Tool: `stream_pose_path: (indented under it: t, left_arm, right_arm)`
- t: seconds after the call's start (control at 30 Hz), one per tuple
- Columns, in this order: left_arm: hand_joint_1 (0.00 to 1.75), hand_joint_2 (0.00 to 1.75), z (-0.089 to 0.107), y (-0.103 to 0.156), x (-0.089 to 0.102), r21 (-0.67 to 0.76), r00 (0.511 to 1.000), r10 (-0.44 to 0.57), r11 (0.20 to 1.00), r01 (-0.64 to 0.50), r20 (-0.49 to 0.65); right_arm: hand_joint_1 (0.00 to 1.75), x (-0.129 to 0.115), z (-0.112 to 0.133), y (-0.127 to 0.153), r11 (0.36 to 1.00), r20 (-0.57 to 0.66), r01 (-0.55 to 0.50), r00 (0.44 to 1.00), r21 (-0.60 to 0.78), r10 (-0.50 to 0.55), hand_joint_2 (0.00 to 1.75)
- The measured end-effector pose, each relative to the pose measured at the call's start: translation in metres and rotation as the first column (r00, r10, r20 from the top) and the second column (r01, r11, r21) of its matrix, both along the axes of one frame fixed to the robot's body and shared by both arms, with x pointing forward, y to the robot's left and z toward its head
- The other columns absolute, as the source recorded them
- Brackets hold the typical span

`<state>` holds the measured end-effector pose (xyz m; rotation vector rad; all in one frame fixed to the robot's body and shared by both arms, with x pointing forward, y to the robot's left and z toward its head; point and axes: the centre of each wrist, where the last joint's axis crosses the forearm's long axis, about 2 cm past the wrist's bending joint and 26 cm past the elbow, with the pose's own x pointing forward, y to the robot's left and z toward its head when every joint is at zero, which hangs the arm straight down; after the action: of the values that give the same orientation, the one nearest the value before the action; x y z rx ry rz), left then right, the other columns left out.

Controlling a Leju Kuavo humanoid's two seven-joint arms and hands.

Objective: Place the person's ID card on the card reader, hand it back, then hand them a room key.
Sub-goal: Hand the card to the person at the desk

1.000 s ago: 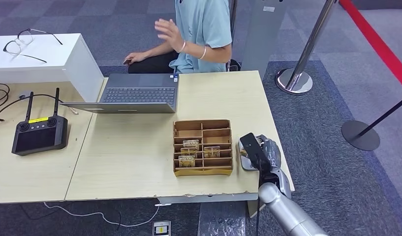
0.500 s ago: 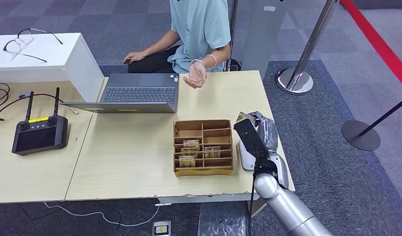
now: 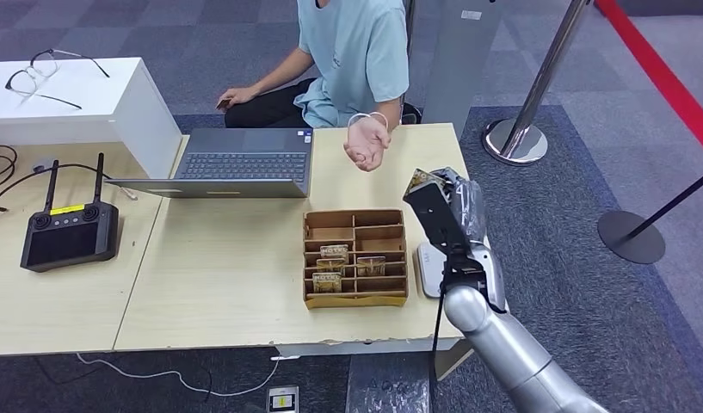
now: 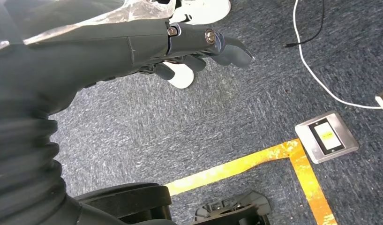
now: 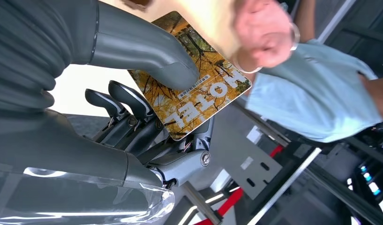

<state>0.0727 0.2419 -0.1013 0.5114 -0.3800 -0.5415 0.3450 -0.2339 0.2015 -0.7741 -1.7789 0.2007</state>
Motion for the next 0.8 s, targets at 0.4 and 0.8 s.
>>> stream_pose_path:
  t: [0.4, 0.8]
  left_arm:
    - [0.00, 1.75, 0.001, 0.000, 0.005, 0.004, 1.000, -0.020, 1.000, 0.020, 0.001]
    - [0.00, 1.75, 0.001, 0.000, 0.006, 0.006, 1.000, -0.010, 1.000, 0.010, 0.004]
  right_arm:
    - [1.75, 0.033, 0.040, 0.018, 0.993, 0.025, -0.071, 0.997, -0.090, 0.074, 1.75]
    - [1.75, 0.046, 0.035, 0.030, 0.975, -0.034, -0.101, 0.995, -0.199, 0.096, 1.75]
